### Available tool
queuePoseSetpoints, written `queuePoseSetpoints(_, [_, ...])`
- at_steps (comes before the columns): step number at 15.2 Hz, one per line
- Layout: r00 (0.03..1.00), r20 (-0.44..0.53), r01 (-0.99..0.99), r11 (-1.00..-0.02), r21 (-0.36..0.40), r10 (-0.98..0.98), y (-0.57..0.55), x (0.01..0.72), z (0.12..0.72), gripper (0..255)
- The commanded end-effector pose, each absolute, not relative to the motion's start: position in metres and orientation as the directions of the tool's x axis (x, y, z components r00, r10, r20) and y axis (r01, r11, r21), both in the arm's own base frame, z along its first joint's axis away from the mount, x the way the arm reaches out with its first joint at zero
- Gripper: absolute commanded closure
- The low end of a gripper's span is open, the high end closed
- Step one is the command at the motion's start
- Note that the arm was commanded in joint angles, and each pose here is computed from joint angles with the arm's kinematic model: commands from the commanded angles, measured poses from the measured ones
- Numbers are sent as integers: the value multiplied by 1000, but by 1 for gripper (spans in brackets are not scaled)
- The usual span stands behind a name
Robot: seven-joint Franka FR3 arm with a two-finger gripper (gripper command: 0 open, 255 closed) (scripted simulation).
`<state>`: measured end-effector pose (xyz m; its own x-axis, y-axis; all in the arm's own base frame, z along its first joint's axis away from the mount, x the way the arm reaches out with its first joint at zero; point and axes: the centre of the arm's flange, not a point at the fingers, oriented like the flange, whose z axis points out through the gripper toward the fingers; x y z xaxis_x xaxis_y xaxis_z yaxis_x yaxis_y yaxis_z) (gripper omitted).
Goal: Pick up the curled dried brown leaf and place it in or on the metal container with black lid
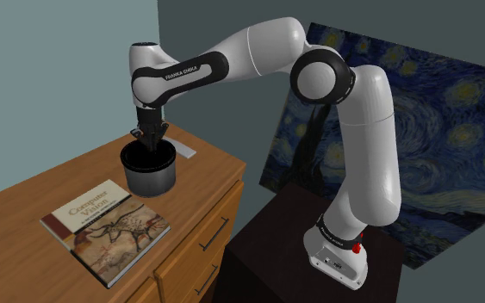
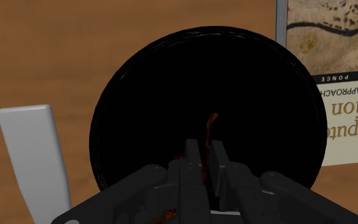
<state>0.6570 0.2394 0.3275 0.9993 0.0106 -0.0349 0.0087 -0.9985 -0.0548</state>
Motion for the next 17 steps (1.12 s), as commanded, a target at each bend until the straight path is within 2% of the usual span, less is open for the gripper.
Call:
queuePoseSetpoints(1, [999, -35, 9, -998, -55, 11, 239, 657, 327, 255])
queuePoseSetpoints(3, [999, -35, 9, -998, -55, 11, 239, 657, 327, 255])
queuePoseSetpoints(4, [999, -35, 9, -998, -55, 11, 239, 657, 327, 0])
queuePoseSetpoints(9, [999, -35, 9, -998, -55, 11, 239, 657, 327, 0])
queuePoseSetpoints(13, [999, -35, 9, -998, -55, 11, 237, 659, 377, 0])
queuePoseSetpoints(17, [999, -35, 9, -998, -55, 11, 237, 659, 377, 0])
